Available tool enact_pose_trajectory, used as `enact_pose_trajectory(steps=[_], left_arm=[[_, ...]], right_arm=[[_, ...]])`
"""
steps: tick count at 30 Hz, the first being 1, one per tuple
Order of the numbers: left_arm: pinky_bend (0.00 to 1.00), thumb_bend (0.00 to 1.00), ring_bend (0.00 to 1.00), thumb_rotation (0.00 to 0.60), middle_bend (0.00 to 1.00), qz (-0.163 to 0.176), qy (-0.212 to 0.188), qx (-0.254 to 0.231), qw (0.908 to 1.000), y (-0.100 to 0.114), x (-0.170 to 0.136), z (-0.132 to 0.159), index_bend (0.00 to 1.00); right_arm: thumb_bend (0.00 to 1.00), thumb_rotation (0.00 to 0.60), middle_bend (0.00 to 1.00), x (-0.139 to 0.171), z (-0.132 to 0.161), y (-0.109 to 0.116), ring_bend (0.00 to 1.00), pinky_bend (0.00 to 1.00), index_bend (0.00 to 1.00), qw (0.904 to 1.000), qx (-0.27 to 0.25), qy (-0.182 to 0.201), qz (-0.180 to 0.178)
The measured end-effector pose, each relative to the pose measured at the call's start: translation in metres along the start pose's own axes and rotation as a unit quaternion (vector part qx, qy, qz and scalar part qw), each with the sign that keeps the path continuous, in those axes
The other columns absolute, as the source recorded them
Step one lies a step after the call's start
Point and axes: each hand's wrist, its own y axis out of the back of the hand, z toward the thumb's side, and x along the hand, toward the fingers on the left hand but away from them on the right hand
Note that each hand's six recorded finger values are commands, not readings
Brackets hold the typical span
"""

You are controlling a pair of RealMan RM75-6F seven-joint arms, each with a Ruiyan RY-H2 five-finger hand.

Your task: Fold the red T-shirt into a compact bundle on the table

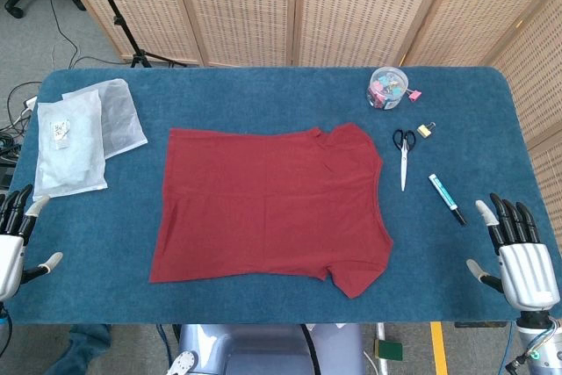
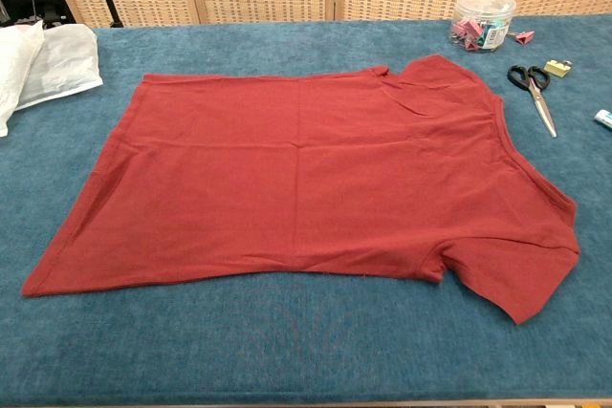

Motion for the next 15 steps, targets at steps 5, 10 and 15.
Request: enact_pose_trajectory(steps=[5,10,15], left_arm=[[0.0,0.0,0.0,0.6,0.0,-0.003,0.003,0.001,1.0,-0.001,0.0,-0.001,0.0],[0.0,0.0,0.0,0.6,0.0,-0.006,0.001,0.004,1.0,-0.003,0.0,0.002,0.0],[0.0,0.0,0.0,0.6,0.0,-0.007,0.001,0.003,1.0,-0.002,0.0,0.002,0.0]], right_arm=[[0.0,0.6,0.0,0.002,0.001,-0.003,0.0,0.0,0.0,0.9999,0.004,0.005,0.013],[0.0,0.6,0.0,0.006,0.007,-0.012,0.0,0.0,0.0,0.9978,0.006,0.036,0.056],[0.0,0.6,0.0,0.012,0.022,-0.033,0.0,0.0,0.04,0.9889,0.011,0.086,0.12]])
